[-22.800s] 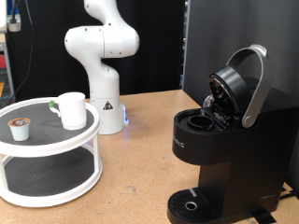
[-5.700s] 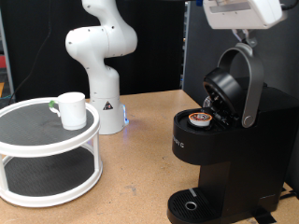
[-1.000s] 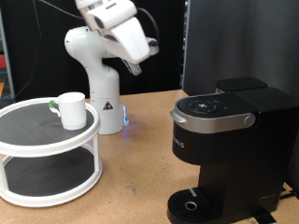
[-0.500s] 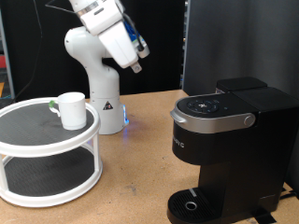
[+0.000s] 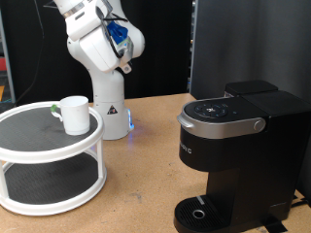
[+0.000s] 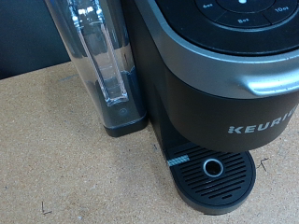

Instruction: Make a cup of coffee with the keurig machine

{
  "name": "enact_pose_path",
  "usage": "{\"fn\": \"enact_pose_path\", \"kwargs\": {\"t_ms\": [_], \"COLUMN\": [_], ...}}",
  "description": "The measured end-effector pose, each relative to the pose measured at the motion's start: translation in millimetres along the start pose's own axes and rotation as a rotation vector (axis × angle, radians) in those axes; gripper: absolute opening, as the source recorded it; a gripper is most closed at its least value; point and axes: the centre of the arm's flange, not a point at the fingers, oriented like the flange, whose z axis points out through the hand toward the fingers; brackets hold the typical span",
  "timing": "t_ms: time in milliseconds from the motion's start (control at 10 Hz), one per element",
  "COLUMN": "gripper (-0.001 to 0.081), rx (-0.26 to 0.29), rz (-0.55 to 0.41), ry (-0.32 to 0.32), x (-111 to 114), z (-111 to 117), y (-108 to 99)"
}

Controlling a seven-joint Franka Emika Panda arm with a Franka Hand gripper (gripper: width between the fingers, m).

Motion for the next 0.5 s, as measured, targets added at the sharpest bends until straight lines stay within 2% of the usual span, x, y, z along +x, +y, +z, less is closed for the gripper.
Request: {"fn": "enact_pose_path", "kwargs": {"t_ms": [100, 400, 500], "gripper": [0.0007, 0.0007, 0.0007], "rx": [-0.006, -0.01, 0.001], "rz": [0.004, 0.164, 0.184], "ry": [0.012, 0.245, 0.268], "x": [0.9, 5.8, 0.3], "z": [0.0, 1.8, 1.9], "y": [1.0, 10.5, 11.5]}}
